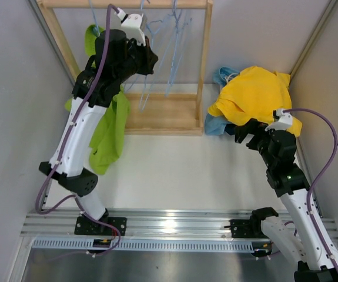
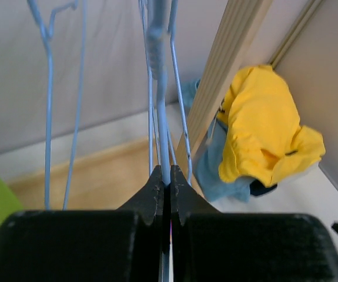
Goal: Remove the shorts from the hanger
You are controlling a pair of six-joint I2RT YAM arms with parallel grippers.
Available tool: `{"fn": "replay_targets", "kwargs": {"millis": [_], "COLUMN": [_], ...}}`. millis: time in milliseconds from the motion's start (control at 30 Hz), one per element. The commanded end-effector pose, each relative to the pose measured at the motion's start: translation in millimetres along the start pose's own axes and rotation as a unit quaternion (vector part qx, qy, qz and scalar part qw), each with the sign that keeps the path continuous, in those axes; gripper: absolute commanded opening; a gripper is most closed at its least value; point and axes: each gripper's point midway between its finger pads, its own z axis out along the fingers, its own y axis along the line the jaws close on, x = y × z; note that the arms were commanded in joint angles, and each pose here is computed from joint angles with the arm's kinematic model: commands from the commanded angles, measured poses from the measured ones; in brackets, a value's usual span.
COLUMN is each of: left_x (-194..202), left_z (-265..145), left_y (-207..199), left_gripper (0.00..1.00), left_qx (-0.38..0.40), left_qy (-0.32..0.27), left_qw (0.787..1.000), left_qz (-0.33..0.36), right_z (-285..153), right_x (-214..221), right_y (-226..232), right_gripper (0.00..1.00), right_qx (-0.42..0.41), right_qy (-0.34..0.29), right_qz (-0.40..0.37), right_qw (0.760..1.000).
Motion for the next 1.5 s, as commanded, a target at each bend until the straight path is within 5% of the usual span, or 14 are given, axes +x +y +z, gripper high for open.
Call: {"fn": "replay_targets", "kwargs": {"millis": [0,833,1167,1400,1467], "left_x": [-34.1,-50.5,-15.9,-15.2,-36.3], "left_z": [13.2,121.0,149.4,118.2,83.7], "left_y": [-9.9,34.2,38.5,33.5,25.2], "left_gripper": [0.00,0.02,0.04,0.20,0.38], "left_qx": [0.020,-0.022,-0.012,-0.010,-0.003], "left_qy": [-0.051,-0.141,-0.098,-0.078,-0.096], "left_qw": [0.998,0.989,0.994,0.996,0.995], "left_qz": [0.016,-0.035,-0.040,-0.034,-0.034], "right_z": [-8.0,-4.8,-2.5,-3.6,-3.7], "right_x": [-4.7,2.6,3.8,4.8,5.2], "right_y": [-1.2,11.2,12.5,12.1,11.1], "right_gripper": [0.99,0.99,0.99,0.99,0.99], "right_qx": [0.002,-0.037,-0.041,-0.041,-0.038], "right_qy": [-0.014,-0.002,0.001,0.003,0.003], "right_qz": [-0.003,0.000,0.000,0.001,0.002], "right_qw": [1.000,0.999,0.999,0.999,0.999]}}
